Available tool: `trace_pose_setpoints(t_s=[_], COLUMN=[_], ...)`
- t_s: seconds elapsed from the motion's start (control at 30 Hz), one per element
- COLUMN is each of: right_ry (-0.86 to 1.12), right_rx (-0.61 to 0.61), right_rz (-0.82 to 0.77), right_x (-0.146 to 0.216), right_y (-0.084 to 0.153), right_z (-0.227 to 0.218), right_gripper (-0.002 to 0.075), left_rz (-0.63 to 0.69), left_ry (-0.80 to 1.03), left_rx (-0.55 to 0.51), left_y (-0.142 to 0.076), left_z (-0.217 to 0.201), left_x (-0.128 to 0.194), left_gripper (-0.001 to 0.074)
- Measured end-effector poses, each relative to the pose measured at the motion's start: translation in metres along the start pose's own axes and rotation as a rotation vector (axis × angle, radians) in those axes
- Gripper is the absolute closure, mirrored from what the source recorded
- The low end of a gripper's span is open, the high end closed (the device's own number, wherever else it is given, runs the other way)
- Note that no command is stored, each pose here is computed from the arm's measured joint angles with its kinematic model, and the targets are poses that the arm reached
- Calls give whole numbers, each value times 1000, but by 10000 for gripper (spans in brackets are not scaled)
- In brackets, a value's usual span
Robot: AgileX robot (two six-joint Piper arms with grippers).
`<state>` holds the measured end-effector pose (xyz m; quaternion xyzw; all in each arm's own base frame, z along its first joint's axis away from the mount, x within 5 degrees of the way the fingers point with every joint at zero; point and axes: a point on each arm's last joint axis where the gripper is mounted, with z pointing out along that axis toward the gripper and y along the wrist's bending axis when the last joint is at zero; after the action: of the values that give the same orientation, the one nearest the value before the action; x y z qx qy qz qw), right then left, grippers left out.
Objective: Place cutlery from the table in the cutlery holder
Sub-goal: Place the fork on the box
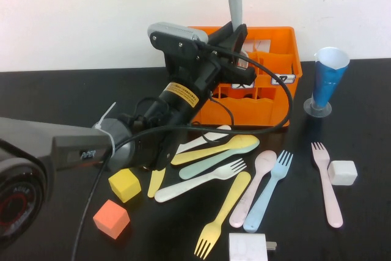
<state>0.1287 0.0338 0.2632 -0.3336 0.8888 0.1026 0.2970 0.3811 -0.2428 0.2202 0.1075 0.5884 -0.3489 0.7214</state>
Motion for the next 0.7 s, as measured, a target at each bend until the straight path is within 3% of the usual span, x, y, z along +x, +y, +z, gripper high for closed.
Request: trace_pose_setpoints(t_s=[0.13,0.27,0.37,0.53,0.7], right_ry=[0,0,0,1,-10], right_rx=[0,0,0,-1,12], right_rz=[0,0,0,13,97], right_x=[0,0,0,0,-1], right_y=[0,0,0,0,-1], right_z=[0,0,0,0,0], right_gripper=[729,729,729,729,729], left_rz=[11,22,35,53,78], left_ry=[6,26,38,28,35], left_rx=[12,25,28,1,-23], left_y=[-1,-2,1,8,-1], left_z=[0,0,0,0,-2], left_x=[1,2,1,-22,-71], left_gripper=[541,413,380,385,518])
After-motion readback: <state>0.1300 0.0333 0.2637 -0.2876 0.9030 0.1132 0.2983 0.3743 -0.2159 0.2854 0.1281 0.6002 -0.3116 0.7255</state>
